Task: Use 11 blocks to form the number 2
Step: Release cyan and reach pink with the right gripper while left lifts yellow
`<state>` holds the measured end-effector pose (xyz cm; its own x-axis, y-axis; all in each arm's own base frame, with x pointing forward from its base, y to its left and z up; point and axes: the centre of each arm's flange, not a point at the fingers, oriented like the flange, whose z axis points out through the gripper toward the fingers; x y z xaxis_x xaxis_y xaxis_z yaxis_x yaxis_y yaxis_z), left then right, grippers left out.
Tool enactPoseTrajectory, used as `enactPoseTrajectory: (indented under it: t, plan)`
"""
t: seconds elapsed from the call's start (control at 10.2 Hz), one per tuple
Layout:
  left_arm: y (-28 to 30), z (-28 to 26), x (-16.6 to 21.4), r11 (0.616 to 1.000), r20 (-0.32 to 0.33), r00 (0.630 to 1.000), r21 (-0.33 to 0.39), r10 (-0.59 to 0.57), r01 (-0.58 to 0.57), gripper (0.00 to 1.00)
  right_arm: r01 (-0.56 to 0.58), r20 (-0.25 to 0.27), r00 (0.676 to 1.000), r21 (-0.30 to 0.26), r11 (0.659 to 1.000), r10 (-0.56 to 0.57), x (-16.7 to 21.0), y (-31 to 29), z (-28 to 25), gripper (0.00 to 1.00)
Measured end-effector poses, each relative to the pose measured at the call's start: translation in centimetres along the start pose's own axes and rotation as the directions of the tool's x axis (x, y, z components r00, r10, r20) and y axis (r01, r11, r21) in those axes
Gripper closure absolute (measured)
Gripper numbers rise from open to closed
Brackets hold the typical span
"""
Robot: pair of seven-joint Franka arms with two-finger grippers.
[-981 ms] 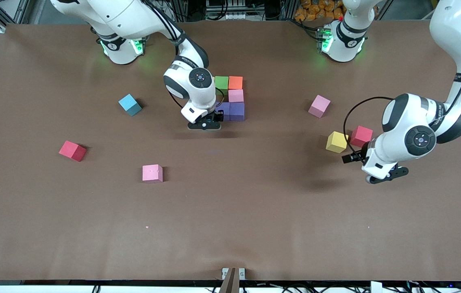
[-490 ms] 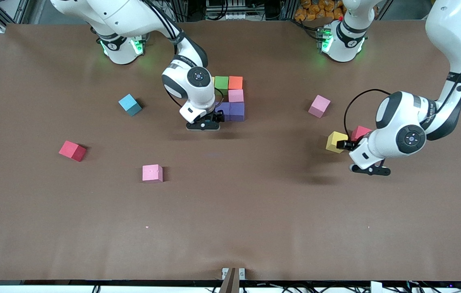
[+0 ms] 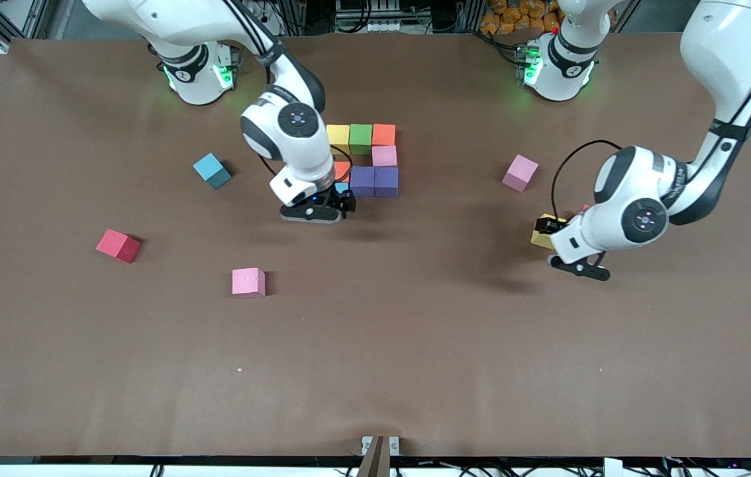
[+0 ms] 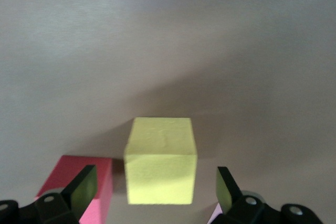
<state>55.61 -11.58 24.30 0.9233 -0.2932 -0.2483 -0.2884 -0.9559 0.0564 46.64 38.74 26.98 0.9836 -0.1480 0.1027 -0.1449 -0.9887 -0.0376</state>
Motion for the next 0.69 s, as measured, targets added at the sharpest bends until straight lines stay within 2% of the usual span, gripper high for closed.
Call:
enactPoseTrajectory:
  t: [0.1,0.29,0.49,0.69]
  plan:
    - [0.8,0.8,-0.2,1.0,-0.006,1.0,-0.001,0.014,-0.014,0.0,-0.01,-0.006,1.0,0.011,1.0,0.01,1.9,1.2,-1.0,0.0]
    - [1.0,2.1,-0.6,1.0,0.002,1.0,0.002,0.022,-0.022,0.0,0.047,-0.001,0.999,0.029,0.998,-0.047,6.8,5.1,-2.5,0.0]
    - [0.4,2.6,-0.7,1.0,-0.003,1.0,0.01,0.023,-0.023,0.0,0.145,-0.004,0.989,0.023,0.989,-0.145,11.1,10.0,-3.0,0.0]
    - [0.0,2.6,-0.7,1.0,-0.006,1.0,0.012,0.018,-0.018,0.0,0.285,0.007,0.959,0.017,0.958,-0.285,13.5,13.9,-2.0,0.0]
